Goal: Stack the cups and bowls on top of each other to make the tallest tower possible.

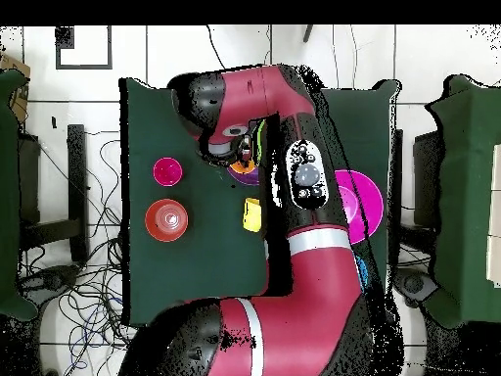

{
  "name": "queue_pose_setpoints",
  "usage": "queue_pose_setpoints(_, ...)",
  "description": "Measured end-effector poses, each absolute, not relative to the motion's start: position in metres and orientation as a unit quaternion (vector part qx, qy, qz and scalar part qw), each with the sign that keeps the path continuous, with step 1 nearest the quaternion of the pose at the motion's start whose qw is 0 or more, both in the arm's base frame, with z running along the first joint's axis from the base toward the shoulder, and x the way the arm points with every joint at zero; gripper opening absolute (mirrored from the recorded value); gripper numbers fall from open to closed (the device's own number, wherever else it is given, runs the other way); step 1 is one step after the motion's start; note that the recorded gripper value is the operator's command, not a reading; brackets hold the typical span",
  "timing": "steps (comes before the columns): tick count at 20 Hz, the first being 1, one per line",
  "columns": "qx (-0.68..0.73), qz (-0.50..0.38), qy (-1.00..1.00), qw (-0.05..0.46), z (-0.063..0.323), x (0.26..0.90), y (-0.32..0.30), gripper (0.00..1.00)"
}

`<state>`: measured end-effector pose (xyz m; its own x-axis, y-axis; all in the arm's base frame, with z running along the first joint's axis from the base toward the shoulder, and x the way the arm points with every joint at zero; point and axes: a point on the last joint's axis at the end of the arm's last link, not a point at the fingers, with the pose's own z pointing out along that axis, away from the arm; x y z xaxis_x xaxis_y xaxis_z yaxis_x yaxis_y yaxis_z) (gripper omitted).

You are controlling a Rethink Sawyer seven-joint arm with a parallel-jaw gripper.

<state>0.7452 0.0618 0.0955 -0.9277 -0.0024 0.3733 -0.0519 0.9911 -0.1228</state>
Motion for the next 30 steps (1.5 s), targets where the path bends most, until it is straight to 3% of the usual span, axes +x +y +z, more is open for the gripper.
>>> queue_pose_setpoints(9,0.016,0.065,-0.980,0.189,0.096,0.745,0.064,1.00)
queue_pose_setpoints(17,0.029,0.061,-0.987,0.148,0.104,0.733,0.064,1.00)
queue_pose_setpoints(23,0.024,0.049,-0.993,0.101,0.106,0.711,0.030,1.00)
queue_pose_setpoints(30,0.001,0.043,-0.995,0.091,0.109,0.686,-0.017,1.00)
